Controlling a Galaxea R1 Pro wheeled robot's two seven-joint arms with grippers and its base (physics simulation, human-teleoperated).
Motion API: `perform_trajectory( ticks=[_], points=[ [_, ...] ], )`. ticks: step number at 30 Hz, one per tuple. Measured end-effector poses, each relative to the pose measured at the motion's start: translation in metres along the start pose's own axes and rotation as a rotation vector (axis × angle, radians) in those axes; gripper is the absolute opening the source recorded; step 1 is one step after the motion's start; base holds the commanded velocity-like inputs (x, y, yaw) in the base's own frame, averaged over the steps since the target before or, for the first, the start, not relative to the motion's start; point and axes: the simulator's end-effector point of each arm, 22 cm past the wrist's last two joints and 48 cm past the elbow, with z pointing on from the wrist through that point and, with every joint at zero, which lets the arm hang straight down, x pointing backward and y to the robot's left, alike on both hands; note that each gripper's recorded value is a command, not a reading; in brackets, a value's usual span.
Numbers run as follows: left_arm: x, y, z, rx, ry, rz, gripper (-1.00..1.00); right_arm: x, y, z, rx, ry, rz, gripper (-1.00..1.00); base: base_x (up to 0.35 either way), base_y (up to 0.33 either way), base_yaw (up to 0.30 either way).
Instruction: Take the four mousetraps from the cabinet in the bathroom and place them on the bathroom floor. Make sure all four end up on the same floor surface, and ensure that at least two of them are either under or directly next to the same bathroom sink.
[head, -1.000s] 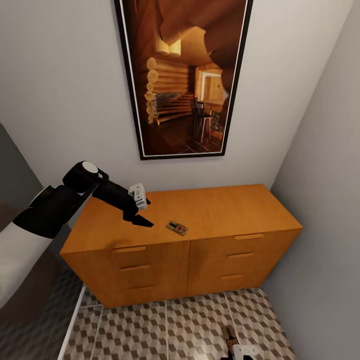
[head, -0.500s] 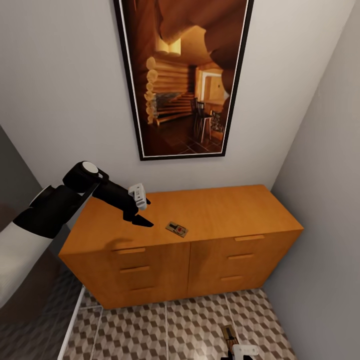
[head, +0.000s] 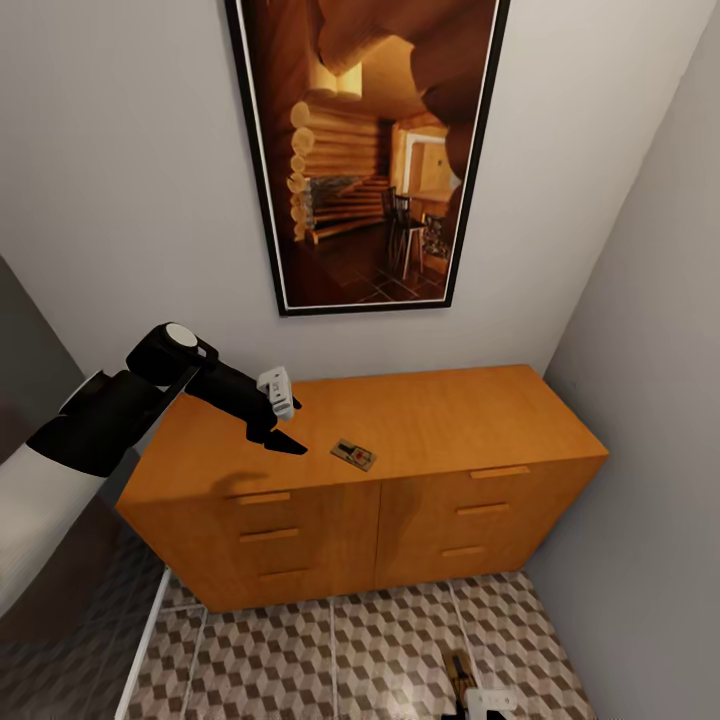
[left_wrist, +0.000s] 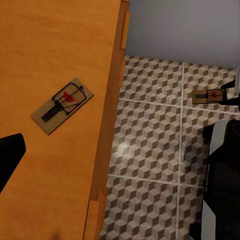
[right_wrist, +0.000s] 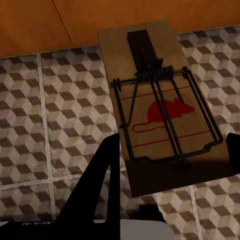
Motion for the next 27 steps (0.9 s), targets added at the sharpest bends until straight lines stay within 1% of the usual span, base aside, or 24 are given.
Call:
perform_trajectory(
  ticks=[15, 27],
  points=[
    [0.009, 0.004, 0.009, 0.014, 0.007, -0.018, 1.00, 0.009, 0.000, 0.001, 0.000, 0.020, 0.000, -1.00, 0.010, 0.000, 0.000],
    [0.013, 0.005, 0.014, 0.020, 0.011, -0.027, 1.00, 0.014, 0.001, 0.001, -0.001, 0.030, 0.000, -1.00, 0.201, 0.000, 0.000]
  ],
)
